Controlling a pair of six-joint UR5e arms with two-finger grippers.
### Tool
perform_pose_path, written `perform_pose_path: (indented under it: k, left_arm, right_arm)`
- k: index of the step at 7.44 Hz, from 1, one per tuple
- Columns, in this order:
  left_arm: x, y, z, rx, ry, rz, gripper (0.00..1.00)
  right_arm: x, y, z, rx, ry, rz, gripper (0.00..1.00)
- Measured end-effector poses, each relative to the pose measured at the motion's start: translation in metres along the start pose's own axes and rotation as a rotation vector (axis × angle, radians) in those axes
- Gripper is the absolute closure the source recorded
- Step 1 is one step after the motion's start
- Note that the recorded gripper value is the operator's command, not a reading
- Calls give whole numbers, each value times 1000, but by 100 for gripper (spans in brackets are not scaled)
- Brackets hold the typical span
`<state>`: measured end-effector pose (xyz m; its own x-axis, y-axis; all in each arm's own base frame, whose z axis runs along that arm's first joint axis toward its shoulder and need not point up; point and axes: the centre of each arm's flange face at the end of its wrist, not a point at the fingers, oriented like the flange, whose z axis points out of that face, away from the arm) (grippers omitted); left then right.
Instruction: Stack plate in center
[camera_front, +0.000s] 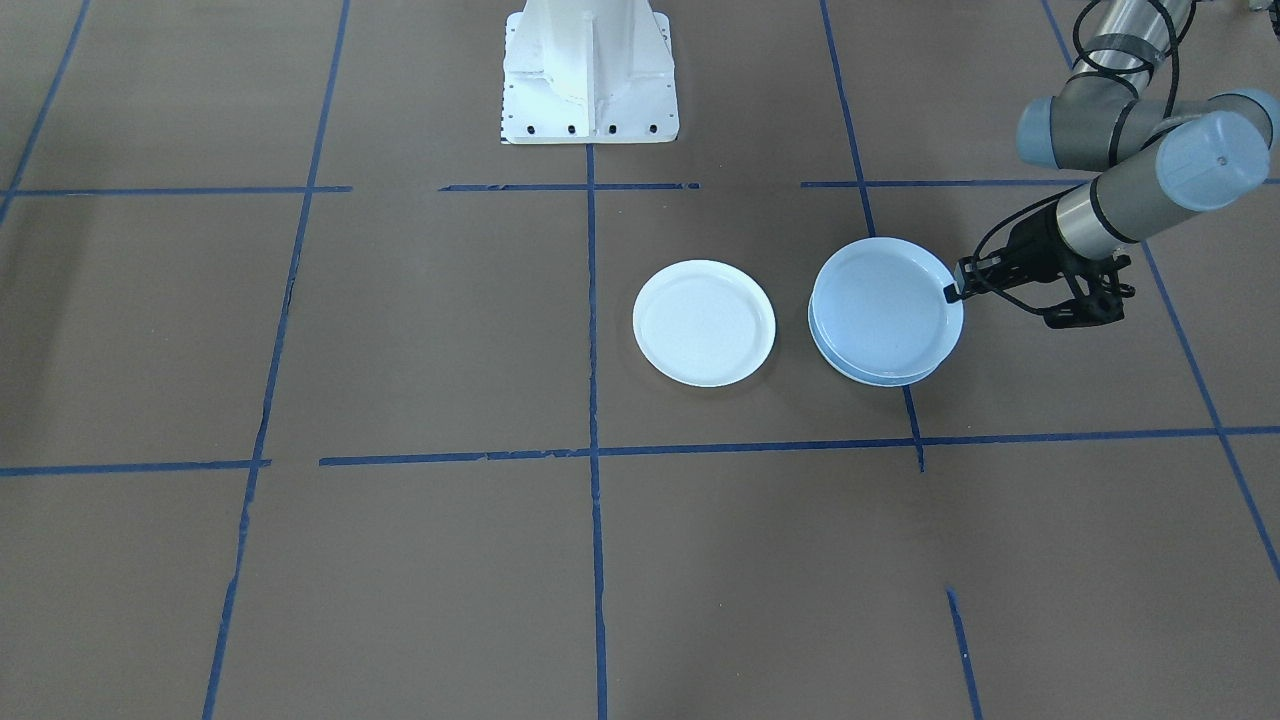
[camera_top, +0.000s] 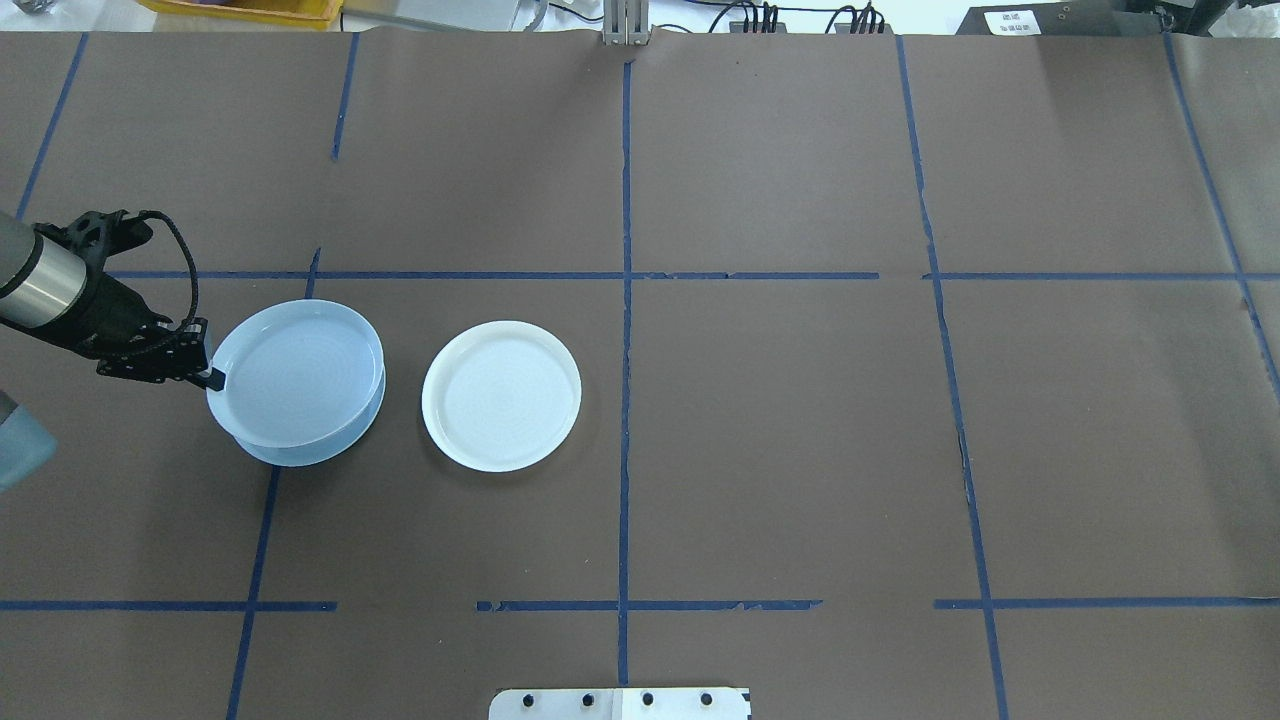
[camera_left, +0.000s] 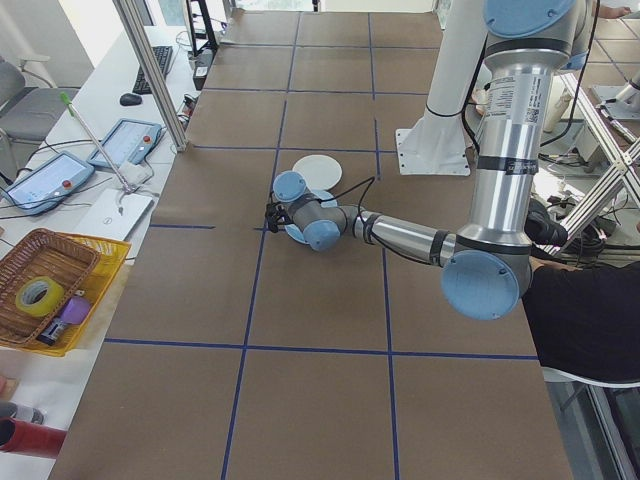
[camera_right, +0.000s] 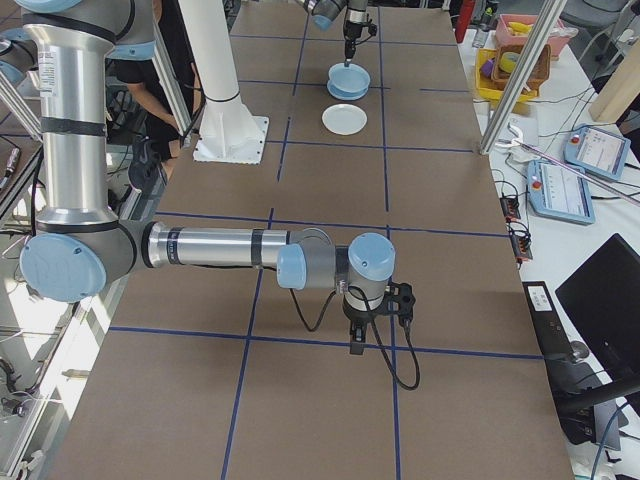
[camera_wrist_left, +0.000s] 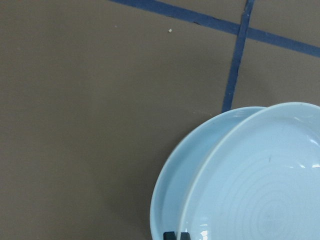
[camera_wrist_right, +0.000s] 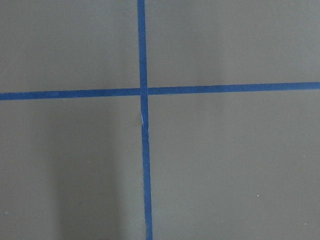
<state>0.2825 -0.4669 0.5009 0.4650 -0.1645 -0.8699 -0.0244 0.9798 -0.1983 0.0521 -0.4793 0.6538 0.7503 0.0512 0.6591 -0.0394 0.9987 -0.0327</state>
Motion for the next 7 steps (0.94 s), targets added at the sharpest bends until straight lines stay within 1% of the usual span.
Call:
perform_pose_path:
  k: [1,2,4,5,7]
  left_arm:
    - [1,-1,5,1,-2,4,34]
    - [-2,-1,8,4,-4,10,0]
    - [-14,3,5,10,7,60,0]
    - [-18,11,0,8,20,86,0]
    - [-4,21,-19,4,60,121,0]
  right_arm:
    - [0,0,0,0,0,0,0]
    - [0,0,0,0,0,0,0]
    - [0,0,0,0,0,0,0]
    - [0,0,0,0,0,0,0]
    - [0,0,0,0,0,0,0]
